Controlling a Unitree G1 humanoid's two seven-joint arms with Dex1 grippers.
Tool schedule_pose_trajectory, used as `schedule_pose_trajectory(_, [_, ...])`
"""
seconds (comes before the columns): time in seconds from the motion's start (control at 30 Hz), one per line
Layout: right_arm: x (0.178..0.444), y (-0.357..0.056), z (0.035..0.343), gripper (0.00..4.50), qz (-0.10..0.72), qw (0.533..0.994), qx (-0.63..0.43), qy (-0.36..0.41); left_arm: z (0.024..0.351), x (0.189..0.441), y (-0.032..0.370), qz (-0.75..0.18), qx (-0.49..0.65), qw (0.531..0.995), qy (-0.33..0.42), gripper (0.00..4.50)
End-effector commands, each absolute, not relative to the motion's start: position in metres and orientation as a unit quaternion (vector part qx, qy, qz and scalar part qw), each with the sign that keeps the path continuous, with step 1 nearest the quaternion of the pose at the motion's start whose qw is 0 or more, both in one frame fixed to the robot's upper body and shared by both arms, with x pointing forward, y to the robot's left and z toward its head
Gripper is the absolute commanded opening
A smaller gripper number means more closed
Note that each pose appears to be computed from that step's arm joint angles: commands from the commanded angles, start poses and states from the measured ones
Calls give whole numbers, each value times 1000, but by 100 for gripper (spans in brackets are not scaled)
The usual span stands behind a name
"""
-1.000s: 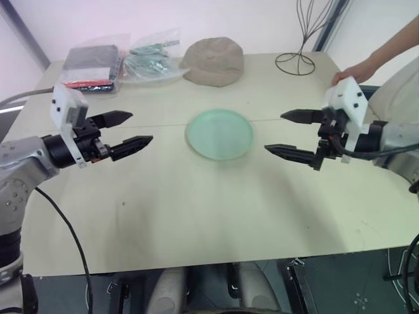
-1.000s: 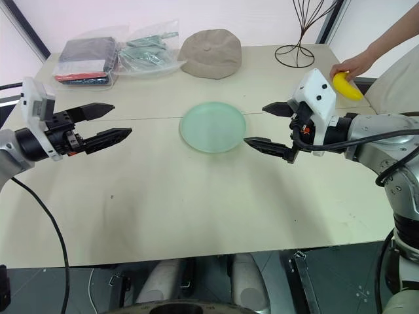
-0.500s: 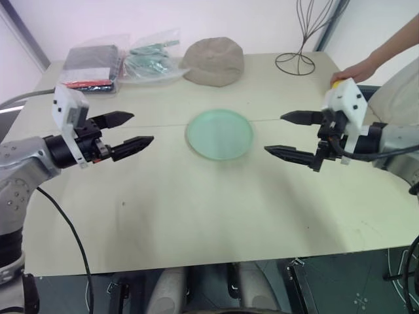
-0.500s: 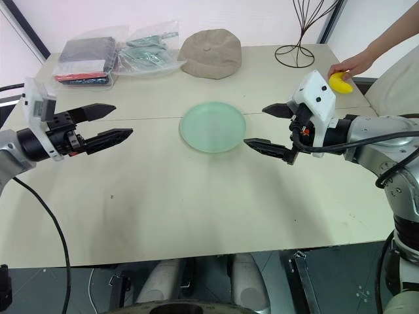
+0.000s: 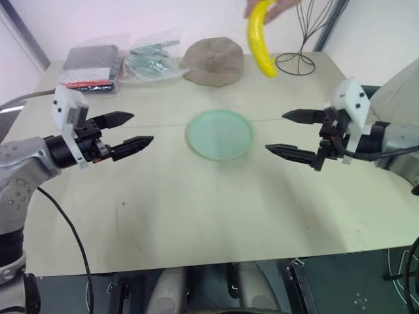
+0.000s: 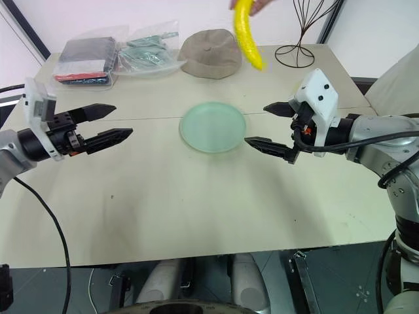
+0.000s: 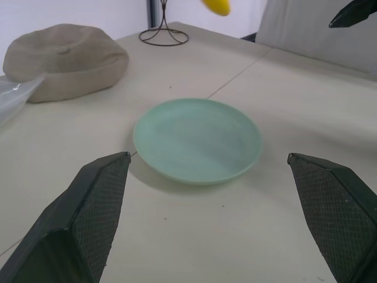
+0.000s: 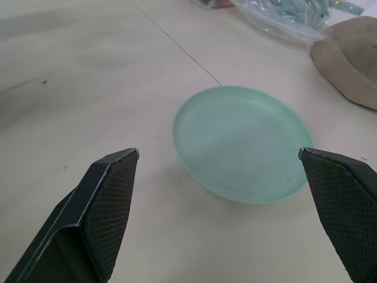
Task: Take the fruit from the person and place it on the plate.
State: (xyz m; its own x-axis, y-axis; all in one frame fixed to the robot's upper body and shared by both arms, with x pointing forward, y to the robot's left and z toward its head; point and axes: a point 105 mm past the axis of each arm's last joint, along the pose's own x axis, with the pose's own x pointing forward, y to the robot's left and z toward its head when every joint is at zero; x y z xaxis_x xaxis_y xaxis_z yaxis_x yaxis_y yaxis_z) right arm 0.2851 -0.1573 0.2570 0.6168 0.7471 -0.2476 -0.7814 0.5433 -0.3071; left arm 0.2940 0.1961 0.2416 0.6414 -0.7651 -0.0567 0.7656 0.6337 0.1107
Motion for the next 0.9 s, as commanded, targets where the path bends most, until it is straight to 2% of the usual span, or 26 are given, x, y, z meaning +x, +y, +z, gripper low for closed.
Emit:
schedule_pose_trajectory(0.03, [283, -156, 276, 445, 427, 879, -211, 6, 254, 293, 194, -424, 79, 902, -25, 450])
schedule_pose_trajectory(0.13, [286, -155, 279, 445, 424, 881, -207, -3, 254, 294, 194, -423, 78, 902, -27, 450])
schedule_pose_trajectory(0.37, [312, -139, 313, 445, 388, 908, -143, -72, 254, 296, 191, -424, 78, 902, -30, 450])
schedule_pose_trajectory(0.53, [313, -117, 326, 445, 413, 902, -86, -88, 254, 296, 190, -425, 79, 901, -31, 450])
schedule_pose_trajectory(0.9, [315, -90, 313, 445, 434, 897, -52, -63, 253, 295, 191, -415, 79, 906, -31, 450])
